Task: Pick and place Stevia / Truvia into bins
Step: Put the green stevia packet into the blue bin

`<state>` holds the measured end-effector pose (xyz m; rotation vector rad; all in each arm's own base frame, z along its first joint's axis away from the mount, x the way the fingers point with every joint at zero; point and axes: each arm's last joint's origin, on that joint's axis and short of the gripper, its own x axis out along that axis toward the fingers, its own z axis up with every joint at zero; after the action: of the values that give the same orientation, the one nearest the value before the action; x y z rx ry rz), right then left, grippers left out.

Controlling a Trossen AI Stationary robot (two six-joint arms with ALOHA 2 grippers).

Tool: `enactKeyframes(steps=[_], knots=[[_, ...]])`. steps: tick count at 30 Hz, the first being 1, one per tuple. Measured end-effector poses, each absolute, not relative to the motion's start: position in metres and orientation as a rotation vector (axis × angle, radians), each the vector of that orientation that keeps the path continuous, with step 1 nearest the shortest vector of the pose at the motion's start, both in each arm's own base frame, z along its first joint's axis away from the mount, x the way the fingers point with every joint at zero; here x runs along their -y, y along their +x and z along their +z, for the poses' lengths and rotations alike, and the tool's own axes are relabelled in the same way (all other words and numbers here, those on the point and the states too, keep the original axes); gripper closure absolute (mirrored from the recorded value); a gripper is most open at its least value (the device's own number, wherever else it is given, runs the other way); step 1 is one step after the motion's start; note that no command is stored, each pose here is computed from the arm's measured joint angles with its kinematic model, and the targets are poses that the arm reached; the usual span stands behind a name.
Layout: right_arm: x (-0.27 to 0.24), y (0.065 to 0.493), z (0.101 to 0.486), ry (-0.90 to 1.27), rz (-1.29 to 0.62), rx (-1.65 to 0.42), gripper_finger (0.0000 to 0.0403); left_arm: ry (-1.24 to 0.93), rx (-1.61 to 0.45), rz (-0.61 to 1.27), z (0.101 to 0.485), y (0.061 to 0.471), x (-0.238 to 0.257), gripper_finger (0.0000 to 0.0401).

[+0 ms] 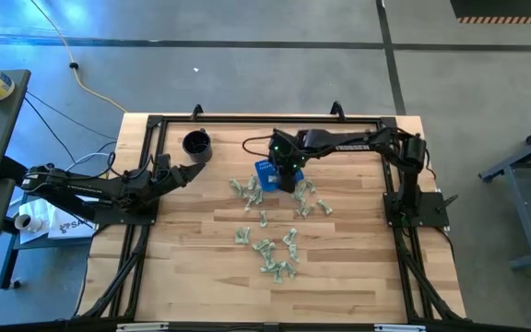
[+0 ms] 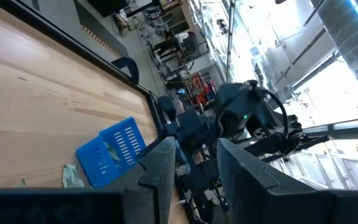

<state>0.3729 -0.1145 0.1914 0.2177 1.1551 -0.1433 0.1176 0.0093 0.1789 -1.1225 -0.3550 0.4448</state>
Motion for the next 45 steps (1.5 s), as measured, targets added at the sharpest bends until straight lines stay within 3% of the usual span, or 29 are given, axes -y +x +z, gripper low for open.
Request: enactKeyframes(steps=[9,14,20,29,45], knots=[[0.096,0.339,0.227,0.064,-0.187,-1.238,0.0310,-1.120,0.348,0.449,0.178,0.118,-0.009,0.0245],[0.085,0.284,0.222,0.208,-0.271,-1.315,0.0246,-1.115,0.334,0.458,0.177,0.118,-0.009,0.0245],[0.046,0.243,0.206,0.388,-0.280,-1.267,0.0186,-1.104,0.307,0.474,0.174,0.118,-0.009,0.0245],[0.009,0.230,0.168,0.450,-0.419,-1.203,0.0189,-1.097,0.287,0.487,0.172,0.118,-0.009,0.0245],[0.003,0.221,0.140,0.487,-0.479,-1.109,0.0199,-1.098,0.289,0.486,0.172,0.118,-0.009,0.0245]])
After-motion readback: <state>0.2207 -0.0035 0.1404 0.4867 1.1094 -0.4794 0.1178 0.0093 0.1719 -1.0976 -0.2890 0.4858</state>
